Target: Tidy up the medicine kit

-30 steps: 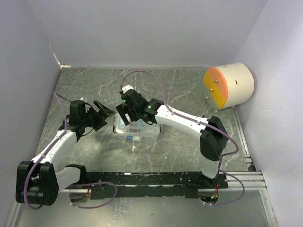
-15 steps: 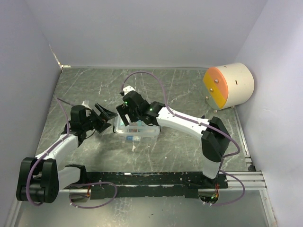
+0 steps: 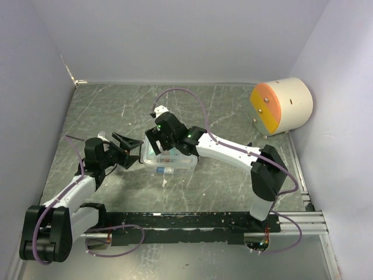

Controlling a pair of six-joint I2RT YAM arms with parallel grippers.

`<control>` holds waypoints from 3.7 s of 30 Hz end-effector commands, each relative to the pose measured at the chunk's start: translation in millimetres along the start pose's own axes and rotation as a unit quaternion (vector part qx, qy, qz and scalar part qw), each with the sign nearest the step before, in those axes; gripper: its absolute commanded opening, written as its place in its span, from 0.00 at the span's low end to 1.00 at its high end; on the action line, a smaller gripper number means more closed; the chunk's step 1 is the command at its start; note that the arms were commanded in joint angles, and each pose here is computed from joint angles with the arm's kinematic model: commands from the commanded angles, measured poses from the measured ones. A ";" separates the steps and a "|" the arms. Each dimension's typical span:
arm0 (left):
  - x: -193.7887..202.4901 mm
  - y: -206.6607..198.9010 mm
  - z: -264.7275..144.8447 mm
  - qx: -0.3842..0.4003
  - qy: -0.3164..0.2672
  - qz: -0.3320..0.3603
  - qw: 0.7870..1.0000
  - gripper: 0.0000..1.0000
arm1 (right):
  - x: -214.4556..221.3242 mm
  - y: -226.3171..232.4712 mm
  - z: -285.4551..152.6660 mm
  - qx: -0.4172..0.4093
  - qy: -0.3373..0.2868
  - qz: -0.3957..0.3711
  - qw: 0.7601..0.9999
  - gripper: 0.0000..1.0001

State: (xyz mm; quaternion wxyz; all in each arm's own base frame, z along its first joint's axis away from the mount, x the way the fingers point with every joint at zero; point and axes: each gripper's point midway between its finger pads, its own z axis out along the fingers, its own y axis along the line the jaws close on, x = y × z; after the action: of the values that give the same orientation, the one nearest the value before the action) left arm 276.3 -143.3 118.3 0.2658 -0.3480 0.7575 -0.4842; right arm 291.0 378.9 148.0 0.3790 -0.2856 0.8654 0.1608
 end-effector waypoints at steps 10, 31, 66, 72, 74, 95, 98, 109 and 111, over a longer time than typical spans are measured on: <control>9.0 -36.6 -11.8 0.048 0.029 -0.001 0.998 0.90 | 67.5 -10.3 12.8 0.004 0.109 0.010 0.994 0.80; 16.9 -45.4 -24.8 0.011 0.054 0.081 0.995 0.82 | 73.1 -16.7 20.3 0.017 0.115 0.030 0.993 0.78; 33.8 -49.5 -8.8 -0.037 0.093 0.197 0.975 0.43 | 84.4 -17.5 25.6 0.021 0.127 0.050 0.990 0.73; 39.5 -47.2 -5.7 -0.031 0.107 0.194 0.975 0.39 | 86.1 -16.7 25.9 0.020 0.128 0.053 0.990 0.72; 40.0 -48.1 -5.2 -0.031 0.107 0.197 0.974 0.38 | 86.8 -16.5 26.4 0.019 0.128 0.053 0.990 0.72; 33.3 -35.9 6.6 -0.079 0.091 0.239 0.963 0.48 | 91.3 -17.4 28.3 0.022 0.132 0.058 0.989 0.72; 32.0 -34.4 5.4 -0.093 0.086 0.249 0.960 0.50 | 91.4 -17.6 28.4 0.023 0.131 0.059 0.989 0.72; 29.4 -21.2 4.8 -0.181 0.061 0.299 0.935 0.55 | 95.1 -18.5 30.6 0.027 0.135 0.059 0.989 0.71; 29.6 -14.8 5.2 -0.194 0.064 0.303 0.931 0.60 | 95.9 -18.8 31.3 0.028 0.137 0.058 0.989 0.71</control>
State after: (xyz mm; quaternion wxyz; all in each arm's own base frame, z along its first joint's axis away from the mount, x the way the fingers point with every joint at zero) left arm 263.7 -184.0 135.0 0.2699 -0.1217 0.9077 -0.2974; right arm 309.6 380.5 148.6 0.3939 -0.2222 0.8715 0.1895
